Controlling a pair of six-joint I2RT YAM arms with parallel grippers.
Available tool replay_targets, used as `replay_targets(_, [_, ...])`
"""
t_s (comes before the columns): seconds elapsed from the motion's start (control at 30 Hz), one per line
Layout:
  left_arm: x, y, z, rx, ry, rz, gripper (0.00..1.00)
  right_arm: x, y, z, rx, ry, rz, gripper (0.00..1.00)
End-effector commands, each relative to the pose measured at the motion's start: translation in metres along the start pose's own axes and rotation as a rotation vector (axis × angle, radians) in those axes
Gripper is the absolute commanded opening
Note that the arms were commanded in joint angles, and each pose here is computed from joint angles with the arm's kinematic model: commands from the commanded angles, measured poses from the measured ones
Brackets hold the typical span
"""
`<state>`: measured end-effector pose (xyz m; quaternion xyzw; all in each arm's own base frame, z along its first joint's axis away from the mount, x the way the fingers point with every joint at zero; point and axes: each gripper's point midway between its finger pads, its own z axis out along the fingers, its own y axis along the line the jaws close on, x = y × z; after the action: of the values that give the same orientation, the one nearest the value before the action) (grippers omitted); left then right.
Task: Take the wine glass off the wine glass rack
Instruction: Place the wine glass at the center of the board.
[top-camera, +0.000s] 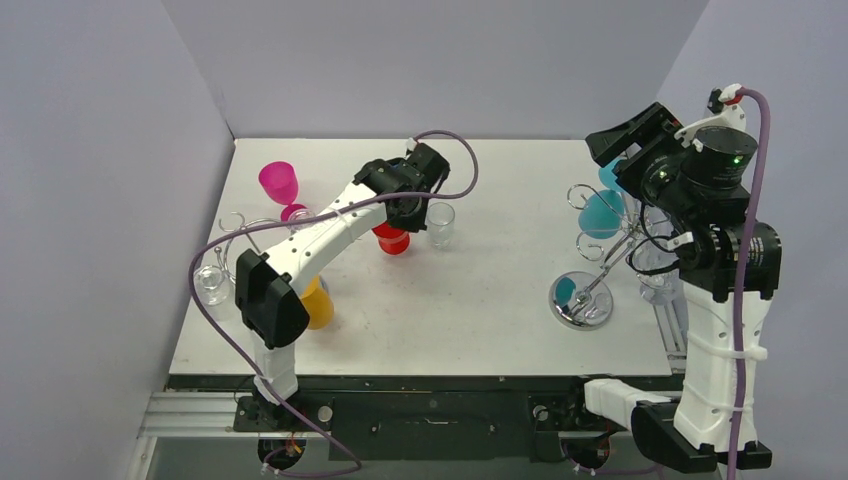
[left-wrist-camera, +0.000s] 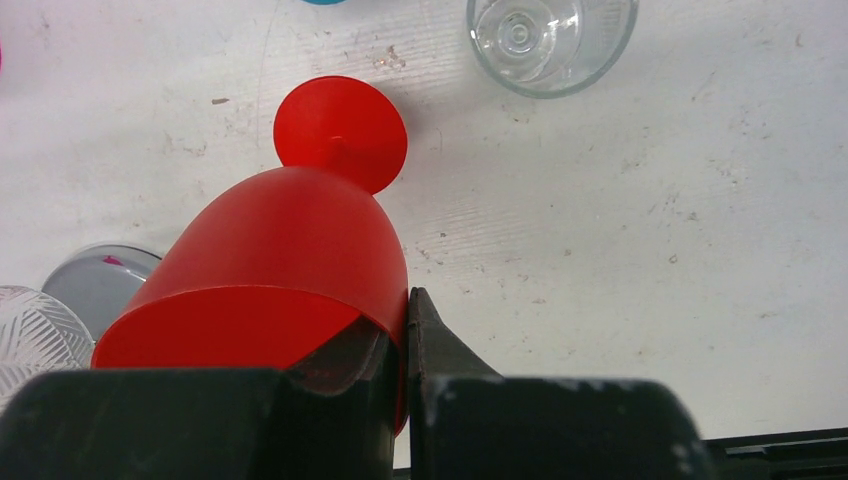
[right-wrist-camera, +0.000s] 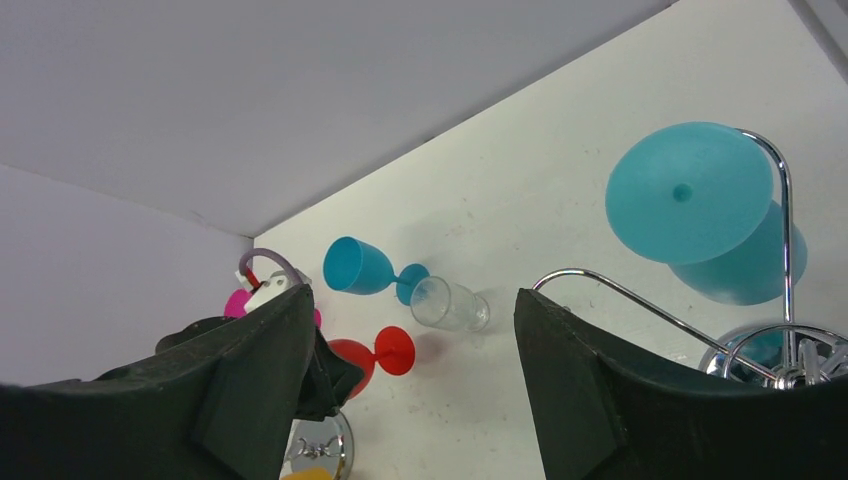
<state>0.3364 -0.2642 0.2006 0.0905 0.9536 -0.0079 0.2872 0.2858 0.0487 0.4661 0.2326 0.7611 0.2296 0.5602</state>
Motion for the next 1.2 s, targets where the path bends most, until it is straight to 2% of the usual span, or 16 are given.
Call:
replay_targets(0.0, [0.0,-0.003,0.014,0.013,0.008,0.005,0.0,-0.005,-0.005,-0.009,0.014,-0.041,-0.026,0.69])
replay_targets(0.17, [0.012,-0.002,0.03,0.009,0.044,0.005,0.0,-0.003,-0.008,-0.009,0.023,-0.039,-0.031,0.69])
replay_targets(0.67, [0.023,0.002,0.046,-0.005,0.072,0.002,0.16,0.002,-0.011,-0.007,0.028,-0.023,-0.032,0.69])
replay_targets(1.0, [-0.005,0.007,0.017,-0.002,-0.013,-0.003,0.38,0.0,-0.009,-0.014,0.02,-0.028,-0.036,0.69])
replay_targets(1.17, [-0.02,0.009,-0.003,0.007,-0.055,-0.006,0.43,0.003,-0.012,-0.015,0.03,-0.024,-0.037,0.69])
